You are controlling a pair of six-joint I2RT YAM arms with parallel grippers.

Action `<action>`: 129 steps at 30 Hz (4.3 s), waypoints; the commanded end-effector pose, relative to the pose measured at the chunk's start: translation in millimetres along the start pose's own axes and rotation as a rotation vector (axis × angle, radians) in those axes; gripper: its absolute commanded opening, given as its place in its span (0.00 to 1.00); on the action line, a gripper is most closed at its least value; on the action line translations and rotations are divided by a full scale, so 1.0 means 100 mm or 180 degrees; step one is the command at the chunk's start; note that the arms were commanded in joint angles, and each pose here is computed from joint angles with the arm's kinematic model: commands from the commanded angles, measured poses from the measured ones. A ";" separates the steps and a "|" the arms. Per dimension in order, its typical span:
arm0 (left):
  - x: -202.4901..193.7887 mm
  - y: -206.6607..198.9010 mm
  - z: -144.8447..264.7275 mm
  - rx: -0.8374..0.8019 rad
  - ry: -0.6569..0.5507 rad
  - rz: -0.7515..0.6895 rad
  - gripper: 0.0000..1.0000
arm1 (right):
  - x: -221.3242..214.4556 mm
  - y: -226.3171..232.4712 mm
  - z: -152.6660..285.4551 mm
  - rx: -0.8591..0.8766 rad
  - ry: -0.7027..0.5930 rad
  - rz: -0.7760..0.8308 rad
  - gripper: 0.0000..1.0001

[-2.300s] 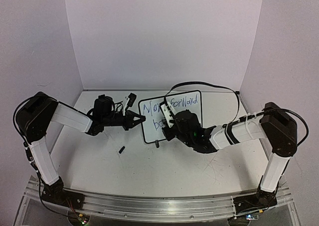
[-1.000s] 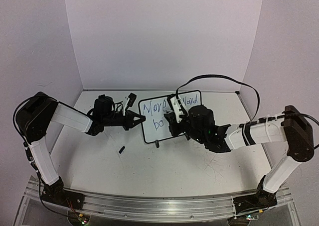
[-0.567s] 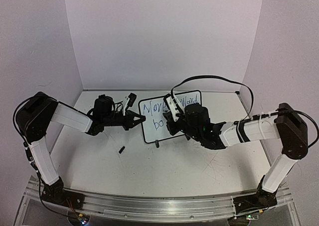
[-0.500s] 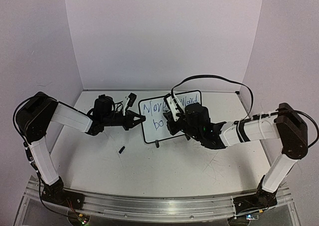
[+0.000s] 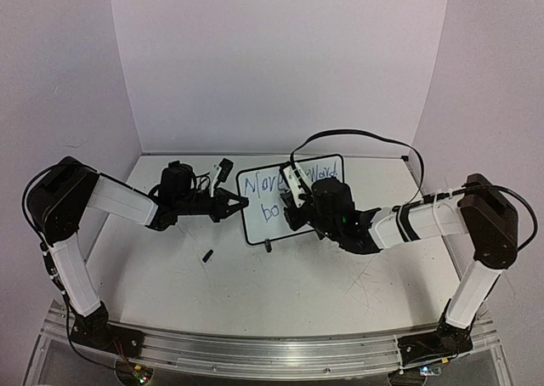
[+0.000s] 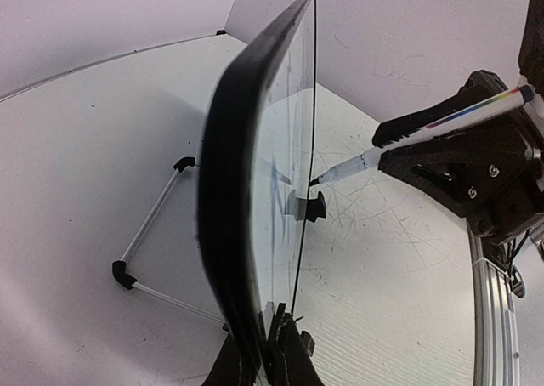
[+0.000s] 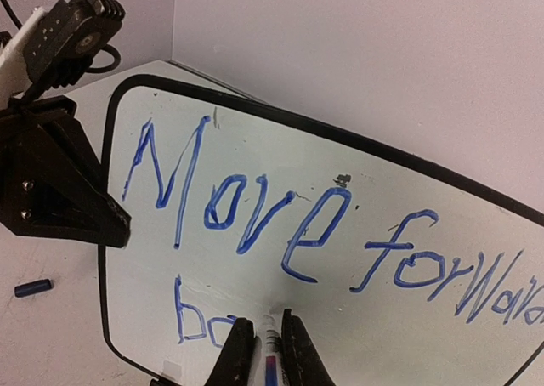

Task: Write a sentence on the whiteboard
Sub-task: Write on the whiteboard with the whiteboard marker without the cap.

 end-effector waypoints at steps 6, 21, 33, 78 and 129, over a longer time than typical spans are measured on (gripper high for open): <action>-0.04 0.32 0.03 0.0709 0.0027 -0.0125 0.00 | 0.21 -0.09 -0.08 -0.0232 -0.0208 -0.0061 0.00; -0.03 0.31 0.03 0.0707 0.0027 -0.0130 0.00 | 0.01 -0.03 -0.10 -0.0178 -0.0042 -0.0103 0.00; -0.04 0.31 0.03 0.0704 0.0030 -0.0128 0.00 | -0.28 0.05 -0.05 -0.0087 0.0180 -0.0225 0.00; -0.02 0.29 0.04 0.0691 0.0027 -0.0149 0.00 | -0.09 -0.17 -0.08 -0.0385 0.0102 -0.0297 0.00; -0.03 0.29 0.03 0.0682 0.0042 -0.0144 0.00 | -0.41 -0.28 -0.03 -0.0508 0.0438 -0.0379 0.00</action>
Point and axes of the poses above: each gripper's point midway between its finger pads, its own z axis back along the fingers, its own y axis along the line the jaws close on, x = y × z, the point moved 7 cm from there along z, back along the fingers, and after that the axes turned 10 degrees about z, right-handed, at the moved point
